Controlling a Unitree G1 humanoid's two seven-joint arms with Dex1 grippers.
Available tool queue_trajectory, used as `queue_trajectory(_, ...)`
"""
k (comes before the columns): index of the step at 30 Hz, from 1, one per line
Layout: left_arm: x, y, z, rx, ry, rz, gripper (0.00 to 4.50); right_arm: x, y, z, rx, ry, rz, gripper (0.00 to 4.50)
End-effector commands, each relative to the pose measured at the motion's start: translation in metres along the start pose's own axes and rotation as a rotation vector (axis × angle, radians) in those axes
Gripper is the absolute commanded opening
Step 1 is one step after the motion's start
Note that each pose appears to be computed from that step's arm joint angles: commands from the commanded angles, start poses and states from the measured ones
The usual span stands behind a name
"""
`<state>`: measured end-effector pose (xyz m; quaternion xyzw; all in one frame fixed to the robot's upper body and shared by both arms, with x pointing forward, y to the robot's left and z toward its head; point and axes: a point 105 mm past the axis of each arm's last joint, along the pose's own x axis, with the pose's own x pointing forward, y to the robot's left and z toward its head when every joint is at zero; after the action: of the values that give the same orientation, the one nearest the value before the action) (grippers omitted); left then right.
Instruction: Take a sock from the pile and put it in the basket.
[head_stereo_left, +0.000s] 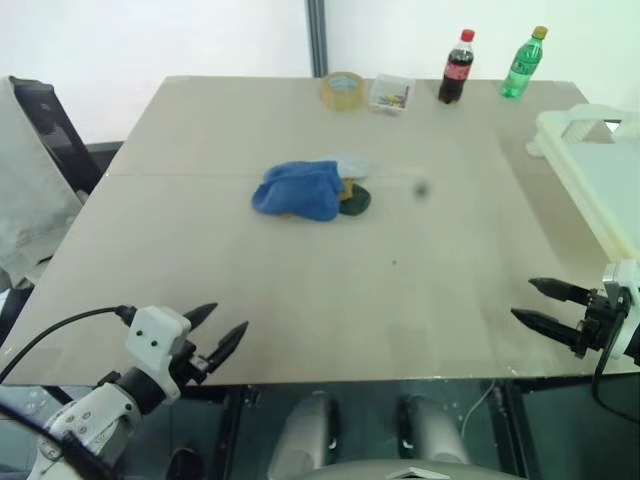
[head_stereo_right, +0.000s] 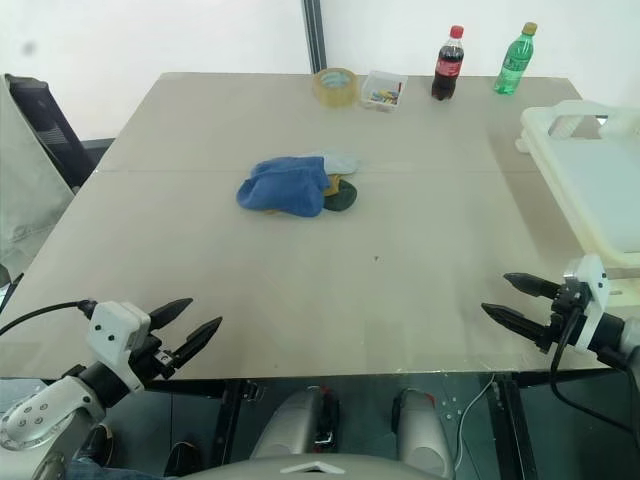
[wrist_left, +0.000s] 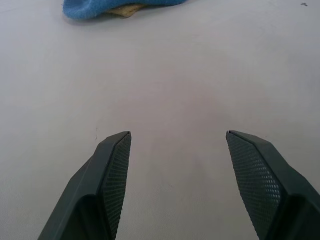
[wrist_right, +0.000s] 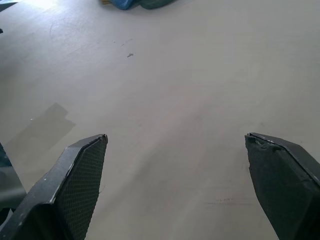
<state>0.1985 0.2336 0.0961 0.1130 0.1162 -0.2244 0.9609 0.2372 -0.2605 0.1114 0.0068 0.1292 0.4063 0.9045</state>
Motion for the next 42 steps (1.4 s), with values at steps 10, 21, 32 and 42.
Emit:
queue_trajectory(10, 0.01, 0.003, 0.015, 0.013, -0.089, 0.004, 3.27, -0.015, -0.007, 0.004, -0.054, -0.005, -0.021, 4.48)
queue_trajectory(21, 0.014, 0.006, 0.017, 0.018, -0.107, -0.002, 3.27, -0.014, -0.007, 0.008, -0.076, -0.024, -0.02, 4.48)
queue_trajectory(32, 0.042, 0.001, 0.03, 0.03, -0.146, -0.014, 3.27, -0.009, 0.005, 0.014, -0.078, -0.046, 0.005, 4.48)
queue_trajectory(42, 0.152, -0.002, 0.076, 0.094, -0.2, 0.11, 3.27, 0.015, 0.028, 0.039, -0.136, -0.12, 0.053, 4.48)
